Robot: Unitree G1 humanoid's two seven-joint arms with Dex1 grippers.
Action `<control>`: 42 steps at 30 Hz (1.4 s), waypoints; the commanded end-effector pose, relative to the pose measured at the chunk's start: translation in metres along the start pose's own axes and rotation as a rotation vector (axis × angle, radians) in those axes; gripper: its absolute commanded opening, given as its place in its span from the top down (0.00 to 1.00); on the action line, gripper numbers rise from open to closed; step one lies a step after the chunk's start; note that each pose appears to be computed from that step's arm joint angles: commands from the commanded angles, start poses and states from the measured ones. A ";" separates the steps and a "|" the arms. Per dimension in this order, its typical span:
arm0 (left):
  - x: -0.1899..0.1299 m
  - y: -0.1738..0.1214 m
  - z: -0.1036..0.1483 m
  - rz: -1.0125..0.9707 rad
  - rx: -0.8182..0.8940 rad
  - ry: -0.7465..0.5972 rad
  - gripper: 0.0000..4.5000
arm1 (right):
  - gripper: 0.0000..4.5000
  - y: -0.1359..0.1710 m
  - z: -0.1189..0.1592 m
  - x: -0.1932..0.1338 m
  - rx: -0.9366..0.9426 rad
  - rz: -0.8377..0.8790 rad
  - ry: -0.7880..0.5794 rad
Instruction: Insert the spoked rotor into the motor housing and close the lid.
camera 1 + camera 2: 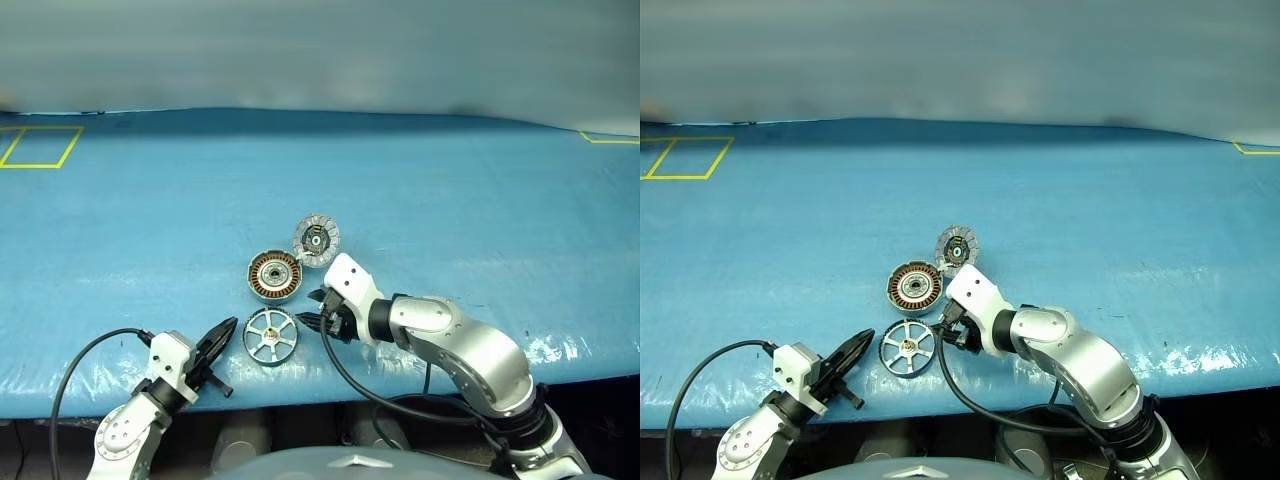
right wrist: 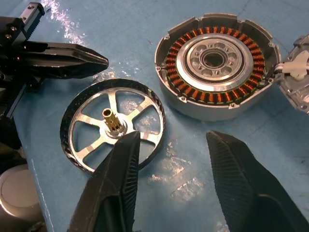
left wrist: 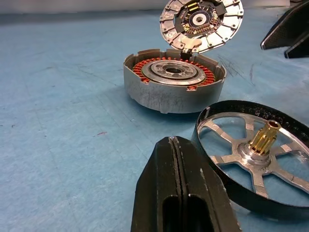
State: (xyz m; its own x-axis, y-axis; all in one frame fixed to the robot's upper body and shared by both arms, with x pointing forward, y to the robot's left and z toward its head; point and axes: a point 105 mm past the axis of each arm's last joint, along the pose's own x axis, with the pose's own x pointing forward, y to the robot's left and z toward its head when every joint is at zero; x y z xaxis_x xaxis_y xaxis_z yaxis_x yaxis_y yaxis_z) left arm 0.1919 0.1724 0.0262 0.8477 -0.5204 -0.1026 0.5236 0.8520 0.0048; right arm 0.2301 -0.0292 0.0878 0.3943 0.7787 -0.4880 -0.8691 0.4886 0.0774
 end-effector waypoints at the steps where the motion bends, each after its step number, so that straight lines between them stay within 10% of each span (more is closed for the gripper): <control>1: 0.001 -0.001 0.012 -0.005 0.017 -0.038 1.00 | 0.49 0.005 -0.005 -0.001 0.094 0.022 0.009; 31: 0.003 -0.002 0.021 0.010 0.021 -0.035 1.00 | 0.49 0.023 -0.032 0.029 0.631 0.188 0.035; 38: 0.001 -0.001 0.016 0.009 0.019 -0.025 1.00 | 0.97 0.022 -0.027 0.026 0.668 0.204 -0.004; 42: 0.000 0.001 0.010 0.009 0.014 -0.018 1.00 | 1.00 0.021 -0.020 0.022 0.652 0.207 -0.031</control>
State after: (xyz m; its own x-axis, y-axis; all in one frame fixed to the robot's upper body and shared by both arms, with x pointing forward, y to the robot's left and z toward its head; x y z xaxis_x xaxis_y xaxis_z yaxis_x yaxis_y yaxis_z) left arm 0.1931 0.1714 0.0313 0.8515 -0.5124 -0.1112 0.5159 0.8566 0.0030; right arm 0.2147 -0.0124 0.0459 0.2499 0.8655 -0.4341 -0.5334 0.4972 0.6843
